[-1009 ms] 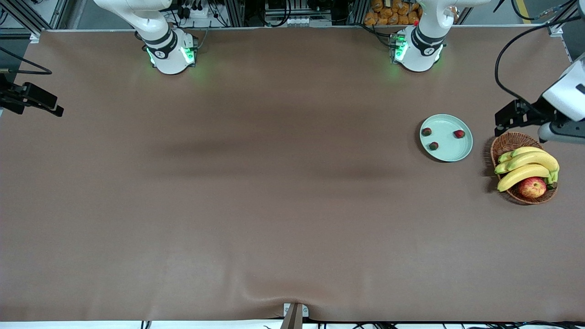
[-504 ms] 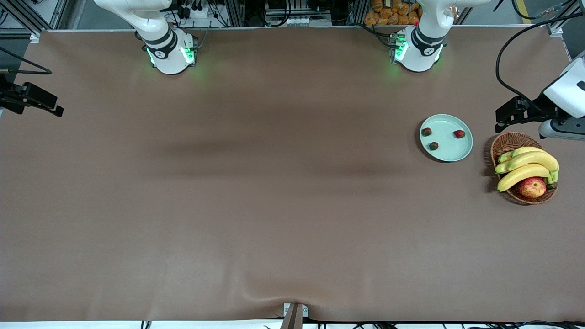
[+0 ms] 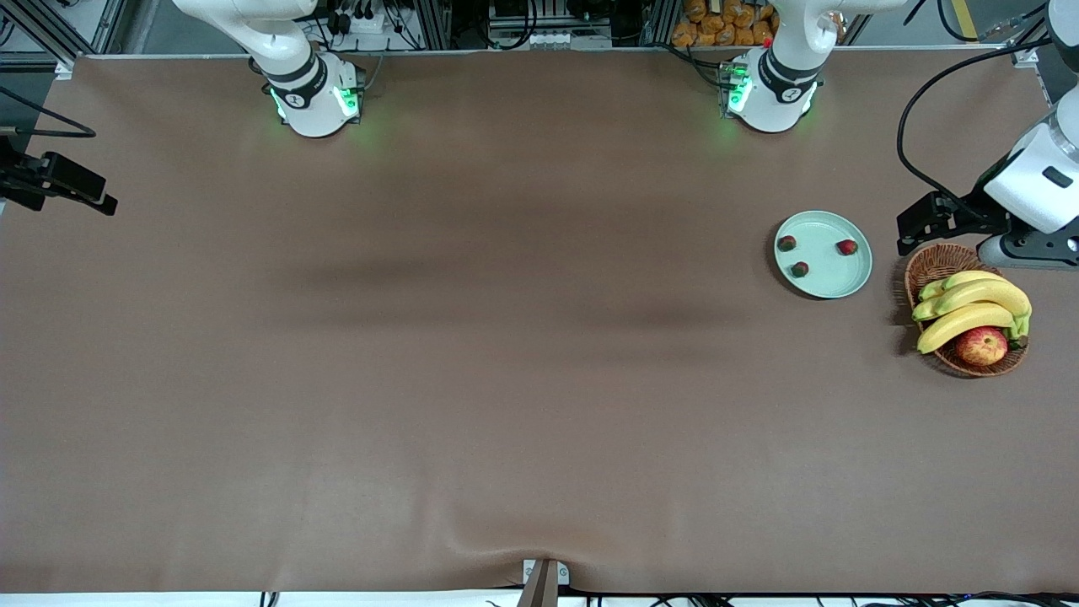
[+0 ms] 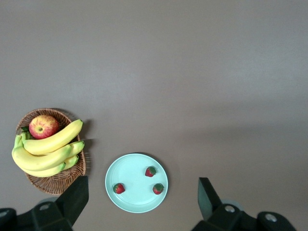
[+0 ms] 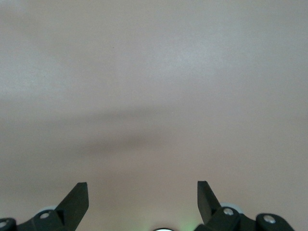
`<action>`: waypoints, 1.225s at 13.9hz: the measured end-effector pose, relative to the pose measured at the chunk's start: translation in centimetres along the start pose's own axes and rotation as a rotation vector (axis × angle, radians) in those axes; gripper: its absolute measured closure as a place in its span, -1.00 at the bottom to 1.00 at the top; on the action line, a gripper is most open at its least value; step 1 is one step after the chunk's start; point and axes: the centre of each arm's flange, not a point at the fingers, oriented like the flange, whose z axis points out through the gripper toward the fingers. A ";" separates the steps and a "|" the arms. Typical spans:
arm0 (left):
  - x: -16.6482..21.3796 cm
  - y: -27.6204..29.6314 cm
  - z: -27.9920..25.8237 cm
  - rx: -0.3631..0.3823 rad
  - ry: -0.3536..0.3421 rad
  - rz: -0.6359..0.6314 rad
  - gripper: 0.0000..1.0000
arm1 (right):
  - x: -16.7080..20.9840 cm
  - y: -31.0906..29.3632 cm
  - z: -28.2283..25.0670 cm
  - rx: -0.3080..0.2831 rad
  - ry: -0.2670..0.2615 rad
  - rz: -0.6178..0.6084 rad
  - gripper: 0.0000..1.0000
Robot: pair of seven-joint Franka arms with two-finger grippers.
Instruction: Collect all strawberries into plate
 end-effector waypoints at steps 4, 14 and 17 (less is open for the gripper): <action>0.1 -0.3 -0.1 0.001 0.009 -0.004 -1.00 | 0.0 0.0 0.0 0.000 0.000 0.000 -1.00; -0.2 -3.6 -1.7 0.007 0.043 -0.084 -1.00 | 0.0 0.0 0.0 0.000 0.000 0.000 -1.00; -0.2 -3.6 -1.6 0.006 0.040 -0.084 -1.00 | 0.0 0.0 0.0 0.000 0.000 0.000 -1.00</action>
